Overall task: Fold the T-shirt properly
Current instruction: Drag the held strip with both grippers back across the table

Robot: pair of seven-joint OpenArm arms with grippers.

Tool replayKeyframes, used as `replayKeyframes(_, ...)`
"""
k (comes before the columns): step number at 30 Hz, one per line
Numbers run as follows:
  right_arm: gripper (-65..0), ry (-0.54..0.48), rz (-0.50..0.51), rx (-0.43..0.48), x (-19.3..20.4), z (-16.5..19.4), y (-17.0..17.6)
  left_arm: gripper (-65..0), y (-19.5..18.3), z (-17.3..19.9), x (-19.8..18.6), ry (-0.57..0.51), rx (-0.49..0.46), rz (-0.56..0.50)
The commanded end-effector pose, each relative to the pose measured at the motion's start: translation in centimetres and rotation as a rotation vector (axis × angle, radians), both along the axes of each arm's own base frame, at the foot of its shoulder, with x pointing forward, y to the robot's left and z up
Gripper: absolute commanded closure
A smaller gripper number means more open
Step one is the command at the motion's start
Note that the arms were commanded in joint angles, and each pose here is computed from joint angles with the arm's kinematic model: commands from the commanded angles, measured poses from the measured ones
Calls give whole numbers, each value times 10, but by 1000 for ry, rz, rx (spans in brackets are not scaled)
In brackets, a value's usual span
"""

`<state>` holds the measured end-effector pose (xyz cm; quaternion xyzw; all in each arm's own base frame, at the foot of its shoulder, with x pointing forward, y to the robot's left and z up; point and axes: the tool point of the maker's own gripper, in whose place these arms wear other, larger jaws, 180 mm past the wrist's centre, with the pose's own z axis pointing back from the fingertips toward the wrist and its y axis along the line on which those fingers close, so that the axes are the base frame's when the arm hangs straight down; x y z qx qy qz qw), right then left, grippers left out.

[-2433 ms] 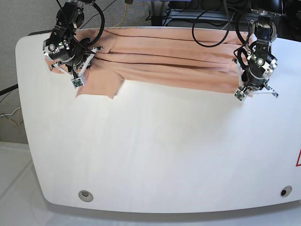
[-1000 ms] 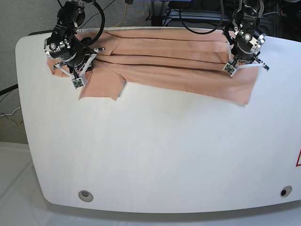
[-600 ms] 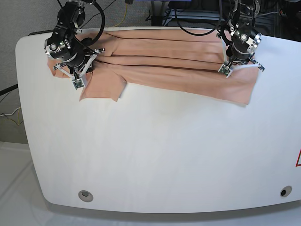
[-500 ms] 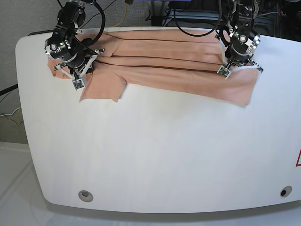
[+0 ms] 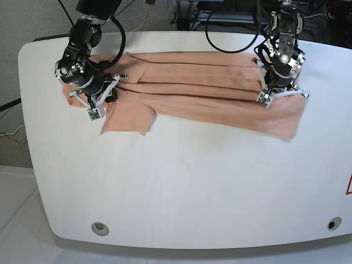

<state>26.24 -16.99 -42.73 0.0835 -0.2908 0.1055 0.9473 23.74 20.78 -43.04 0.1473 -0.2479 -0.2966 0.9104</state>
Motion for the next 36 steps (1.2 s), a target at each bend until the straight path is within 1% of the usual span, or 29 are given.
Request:
replayKeyframes(1, 0, 51, 10, -17, -5, -12, -1, -17, 1, -24, -18, 112, -9, -1)
replayKeyframes(7, 0, 37, -1, 29, 13, -19, 3, -17, 6, -33, -12, 131, -10, 12)
replayKeyframes(12, 0, 26, -4, 52, 26, -22, 2, -17, 8, -30, 5, 112, -9, 19)
replayKeyframes(22, 0, -53, -17, 111, 58, -17, 9, -17, 12, -28, 29, 93, -11, 33)
replayKeyframes(28, 0, -96, -24, 128, 72, -11, 8, -17, 12, -27, 43, 66, -27, 28)
replayKeyframes(31, 0, -95, -26, 133, 77, -12, 5, -17, 20, -28, 47, 63, -19, 27)
replayKeyframes(36, 0, -100, -25, 150, 91, -9, 8, -17, 23, -34, 56, 63, -35, 31)
